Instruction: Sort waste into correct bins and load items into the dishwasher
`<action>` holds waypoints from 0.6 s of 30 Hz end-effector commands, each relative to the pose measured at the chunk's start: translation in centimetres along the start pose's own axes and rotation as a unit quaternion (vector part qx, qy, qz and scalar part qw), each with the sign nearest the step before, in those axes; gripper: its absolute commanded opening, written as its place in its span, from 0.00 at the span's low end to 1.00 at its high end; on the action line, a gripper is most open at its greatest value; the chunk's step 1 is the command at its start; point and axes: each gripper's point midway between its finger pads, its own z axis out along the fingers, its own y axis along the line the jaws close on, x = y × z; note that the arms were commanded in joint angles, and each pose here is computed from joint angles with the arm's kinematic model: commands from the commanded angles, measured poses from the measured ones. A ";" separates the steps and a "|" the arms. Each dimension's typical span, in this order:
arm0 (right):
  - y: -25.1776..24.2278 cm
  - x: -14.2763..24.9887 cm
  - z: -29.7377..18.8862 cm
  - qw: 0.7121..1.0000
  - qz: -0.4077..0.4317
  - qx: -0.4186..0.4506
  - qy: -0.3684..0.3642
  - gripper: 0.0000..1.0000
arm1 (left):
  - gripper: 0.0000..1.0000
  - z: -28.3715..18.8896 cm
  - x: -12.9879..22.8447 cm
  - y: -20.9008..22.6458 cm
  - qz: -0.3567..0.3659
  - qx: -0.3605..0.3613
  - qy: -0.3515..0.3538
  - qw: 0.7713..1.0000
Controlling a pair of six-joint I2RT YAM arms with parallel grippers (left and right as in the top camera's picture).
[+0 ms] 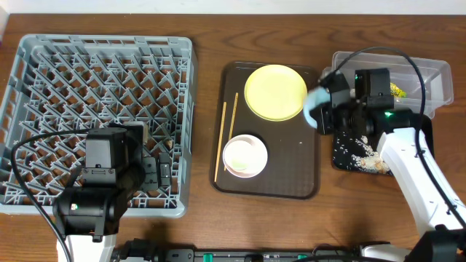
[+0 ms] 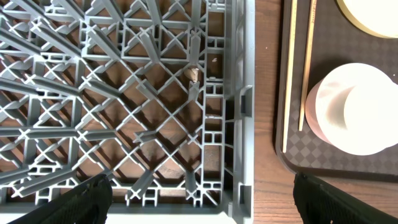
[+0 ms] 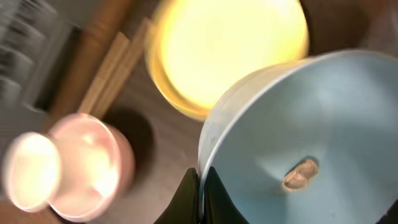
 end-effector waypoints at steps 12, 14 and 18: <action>5.8 -9.2 3.4 0.972 -0.166 0.056 -0.159 0.01 | 0.95 -0.5 -0.5 -0.2 -0.002 0.006 -0.009 1.000; 5.8 -8.8 5.0 0.970 -0.184 0.062 -0.150 0.01 | 0.95 -0.5 -0.5 -0.2 -0.003 0.006 -0.009 1.000; 5.2 -6.9 8.6 0.973 -0.190 0.068 -0.112 0.01 | 0.95 -0.5 -0.5 -0.2 -0.003 0.006 -0.009 1.000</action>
